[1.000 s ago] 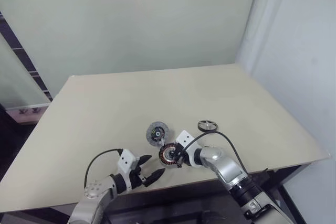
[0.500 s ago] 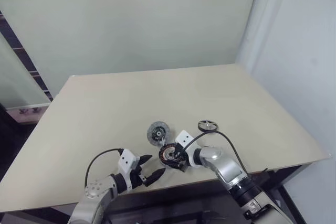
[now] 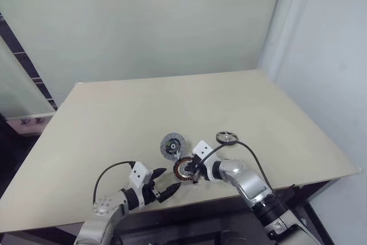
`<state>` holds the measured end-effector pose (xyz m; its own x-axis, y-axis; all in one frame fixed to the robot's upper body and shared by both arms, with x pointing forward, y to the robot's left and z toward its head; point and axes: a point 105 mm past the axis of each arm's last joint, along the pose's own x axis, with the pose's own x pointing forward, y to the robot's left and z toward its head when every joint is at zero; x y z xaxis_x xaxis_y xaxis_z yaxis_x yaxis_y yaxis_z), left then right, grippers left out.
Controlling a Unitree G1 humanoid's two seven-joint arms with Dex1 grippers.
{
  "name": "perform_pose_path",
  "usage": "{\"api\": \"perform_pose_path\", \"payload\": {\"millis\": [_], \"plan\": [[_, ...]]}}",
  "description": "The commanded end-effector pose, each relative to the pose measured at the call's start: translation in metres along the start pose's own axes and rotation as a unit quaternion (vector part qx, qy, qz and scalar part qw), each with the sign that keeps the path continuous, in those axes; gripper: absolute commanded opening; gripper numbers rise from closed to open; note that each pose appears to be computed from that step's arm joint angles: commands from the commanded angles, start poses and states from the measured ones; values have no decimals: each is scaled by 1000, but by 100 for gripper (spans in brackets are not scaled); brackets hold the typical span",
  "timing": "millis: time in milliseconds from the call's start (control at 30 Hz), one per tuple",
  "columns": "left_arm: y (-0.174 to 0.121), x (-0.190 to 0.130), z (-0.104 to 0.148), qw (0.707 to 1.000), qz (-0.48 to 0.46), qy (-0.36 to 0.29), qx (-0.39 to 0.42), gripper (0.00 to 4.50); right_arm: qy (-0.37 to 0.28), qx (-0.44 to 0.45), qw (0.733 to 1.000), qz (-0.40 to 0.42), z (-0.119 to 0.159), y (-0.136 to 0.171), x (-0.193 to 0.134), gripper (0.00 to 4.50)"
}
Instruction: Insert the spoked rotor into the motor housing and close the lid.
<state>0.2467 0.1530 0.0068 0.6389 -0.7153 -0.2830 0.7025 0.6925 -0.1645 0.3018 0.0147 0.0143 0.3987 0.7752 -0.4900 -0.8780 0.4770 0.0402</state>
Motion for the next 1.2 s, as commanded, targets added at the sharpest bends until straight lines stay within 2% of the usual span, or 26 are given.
{"api": "perform_pose_path", "payload": {"millis": [33,500,1200], "plan": [[-1,3,8,1000,-7,-10,17,450,-22,-16,1000,3,15,2,-1,3],[-4,2,7,1000,-5,-13,14,450,-4,-32,999,-4,10,2,5,3],[-6,3,5,1000,-6,-15,11,450,-13,-33,999,-19,18,2,11,3]]}}
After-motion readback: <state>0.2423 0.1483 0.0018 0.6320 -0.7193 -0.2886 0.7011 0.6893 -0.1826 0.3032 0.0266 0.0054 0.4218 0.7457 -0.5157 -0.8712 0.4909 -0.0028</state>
